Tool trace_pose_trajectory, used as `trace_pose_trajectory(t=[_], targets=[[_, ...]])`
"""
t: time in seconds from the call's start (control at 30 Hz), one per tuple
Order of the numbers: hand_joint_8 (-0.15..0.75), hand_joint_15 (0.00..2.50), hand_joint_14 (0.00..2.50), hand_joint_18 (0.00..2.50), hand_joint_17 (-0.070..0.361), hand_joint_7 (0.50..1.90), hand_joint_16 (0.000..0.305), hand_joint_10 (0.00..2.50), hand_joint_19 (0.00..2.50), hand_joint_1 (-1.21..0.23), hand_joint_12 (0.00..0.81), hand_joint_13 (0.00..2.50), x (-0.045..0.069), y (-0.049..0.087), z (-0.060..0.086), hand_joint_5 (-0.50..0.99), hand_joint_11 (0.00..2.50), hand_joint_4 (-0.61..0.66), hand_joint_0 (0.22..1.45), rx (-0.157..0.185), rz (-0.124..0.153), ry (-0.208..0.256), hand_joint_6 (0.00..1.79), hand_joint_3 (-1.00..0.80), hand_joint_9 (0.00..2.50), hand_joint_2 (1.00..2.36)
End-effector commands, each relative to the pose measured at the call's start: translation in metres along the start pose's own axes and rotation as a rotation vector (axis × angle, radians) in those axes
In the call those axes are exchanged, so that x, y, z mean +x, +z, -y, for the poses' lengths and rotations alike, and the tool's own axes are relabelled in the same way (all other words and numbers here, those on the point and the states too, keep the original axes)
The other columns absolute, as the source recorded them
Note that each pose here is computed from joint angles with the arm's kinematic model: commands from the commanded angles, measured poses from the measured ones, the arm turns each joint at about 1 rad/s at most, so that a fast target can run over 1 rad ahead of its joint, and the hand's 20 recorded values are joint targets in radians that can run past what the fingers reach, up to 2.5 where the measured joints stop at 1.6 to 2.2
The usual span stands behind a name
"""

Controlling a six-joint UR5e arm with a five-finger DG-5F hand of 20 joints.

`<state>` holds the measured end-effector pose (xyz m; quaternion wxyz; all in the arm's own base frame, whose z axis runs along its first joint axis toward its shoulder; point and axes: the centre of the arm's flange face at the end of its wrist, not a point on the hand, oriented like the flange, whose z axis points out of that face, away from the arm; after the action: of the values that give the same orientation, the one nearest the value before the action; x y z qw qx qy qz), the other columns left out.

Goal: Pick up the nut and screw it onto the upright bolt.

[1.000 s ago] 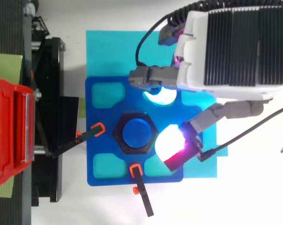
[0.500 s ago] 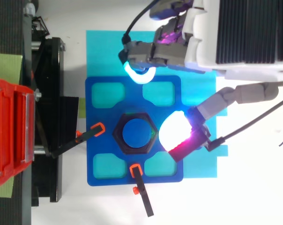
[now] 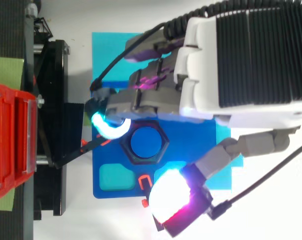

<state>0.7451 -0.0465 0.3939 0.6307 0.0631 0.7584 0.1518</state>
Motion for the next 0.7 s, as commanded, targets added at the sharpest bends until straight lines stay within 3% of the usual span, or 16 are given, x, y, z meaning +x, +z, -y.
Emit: trace_pose_trajectory(t=[0.0,0.07,0.1,0.13,0.2,0.33,0.43,0.5,0.67], targets=[[0.209,0.00,0.00,0.45,0.051,0.69,0.023,0.00,0.01,-0.35,0.207,0.76,0.011,0.007,-0.006,-0.14,0.00,0.10,0.47,-0.006,0.002,0.019,0.50,-0.50,0.85,1.00],[0.207,0.00,0.00,0.45,0.051,0.70,0.023,0.00,0.01,-0.35,0.205,0.77,0.013,0.010,-0.008,-0.14,0.00,0.10,0.48,-0.007,0.005,0.020,0.50,-0.50,0.85,1.00],[0.212,0.00,0.00,0.46,0.051,0.70,0.023,0.00,0.01,-0.35,0.205,0.77,0.023,0.014,-0.006,-0.14,0.00,0.10,0.48,-0.005,-0.002,0.020,0.50,-0.50,0.85,1.00],[0.210,0.00,0.00,0.46,0.051,0.70,0.023,0.00,0.01,-0.35,0.205,0.77,0.024,0.018,-0.006,-0.14,0.00,0.10,0.48,-0.003,0.012,0.027,0.50,-0.50,0.85,1.00],[0.210,0.00,0.00,0.46,0.051,0.70,0.023,0.00,0.01,-0.35,0.205,0.78,0.033,0.024,-0.004,-0.14,0.00,0.10,0.48,0.000,0.013,0.033,0.50,-0.50,0.86,1.00],[0.211,0.00,0.00,0.48,0.051,0.72,0.023,0.00,0.01,-0.35,0.202,0.79,0.032,0.027,-0.005,-0.14,0.00,0.10,0.48,-0.002,0.031,0.037,0.50,-0.50,0.86,1.00],[0.209,0.00,0.00,0.48,0.052,0.72,0.023,0.00,0.01,-0.35,0.205,0.79,0.037,0.025,-0.003,-0.14,0.00,0.10,0.48,0.009,0.000,0.026,0.50,-0.50,0.85,1.00],[0.206,0.00,0.00,0.46,0.052,0.71,0.023,0.00,0.01,-0.35,0.206,0.77,0.037,0.023,-0.003,-0.14,0.00,0.10,0.48,0.012,-0.009,0.019,0.50,-0.50,0.81,1.00],[0.204,0.00,0.00,0.44,0.053,0.71,0.024,0.00,0.01,-0.35,0.212,0.75,0.051,0.022,0.001,-0.14,0.00,0.10,0.48,0.019,-0.033,0.015,0.50,-0.50,0.77,1.00]])
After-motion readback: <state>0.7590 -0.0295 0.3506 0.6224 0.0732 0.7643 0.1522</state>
